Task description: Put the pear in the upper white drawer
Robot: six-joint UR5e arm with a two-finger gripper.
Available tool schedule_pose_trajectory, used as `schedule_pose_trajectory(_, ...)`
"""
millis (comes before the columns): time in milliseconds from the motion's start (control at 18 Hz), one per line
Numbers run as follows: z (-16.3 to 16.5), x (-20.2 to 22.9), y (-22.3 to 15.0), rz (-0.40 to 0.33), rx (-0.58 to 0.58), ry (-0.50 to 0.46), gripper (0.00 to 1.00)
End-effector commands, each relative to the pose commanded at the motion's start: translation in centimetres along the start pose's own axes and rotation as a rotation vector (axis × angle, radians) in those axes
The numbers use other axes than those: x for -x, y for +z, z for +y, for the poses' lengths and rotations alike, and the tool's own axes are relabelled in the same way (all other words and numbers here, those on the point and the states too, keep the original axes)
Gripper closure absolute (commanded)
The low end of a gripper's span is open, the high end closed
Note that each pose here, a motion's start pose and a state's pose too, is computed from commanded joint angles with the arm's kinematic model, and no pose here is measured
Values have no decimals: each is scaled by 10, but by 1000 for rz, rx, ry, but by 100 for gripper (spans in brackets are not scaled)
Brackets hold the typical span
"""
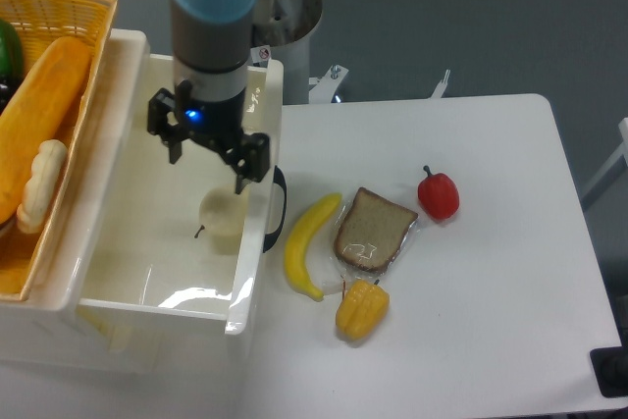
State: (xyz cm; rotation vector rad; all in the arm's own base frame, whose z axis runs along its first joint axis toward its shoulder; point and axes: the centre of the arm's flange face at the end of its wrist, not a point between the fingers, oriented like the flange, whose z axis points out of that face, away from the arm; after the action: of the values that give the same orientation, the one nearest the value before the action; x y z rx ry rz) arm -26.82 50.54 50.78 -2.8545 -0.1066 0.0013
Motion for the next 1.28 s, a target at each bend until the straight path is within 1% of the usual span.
schedule_pose_trajectory(167, 15, 27, -6, -31, 9, -53, 0)
schedule_pose_trajectory(278, 29, 48, -4, -58, 36, -88, 0)
schedule_pose_trajectory(500, 52, 86, -10, -78, 45, -162, 0)
schedule_pose_trajectory(778, 91, 142, -11, -99, 58, -270, 0)
schedule_pose_trajectory(833, 102, 153, -9, -111, 80, -276, 0)
schedule_pose_trajectory(1000, 127, 175, -1, -110, 132, -204, 0)
schedule_pose_trajectory(1111, 145, 198, 7, -102, 152, -211, 0)
schedule_pose_trajectory(1278, 160, 223, 23, -92, 187, -206, 0)
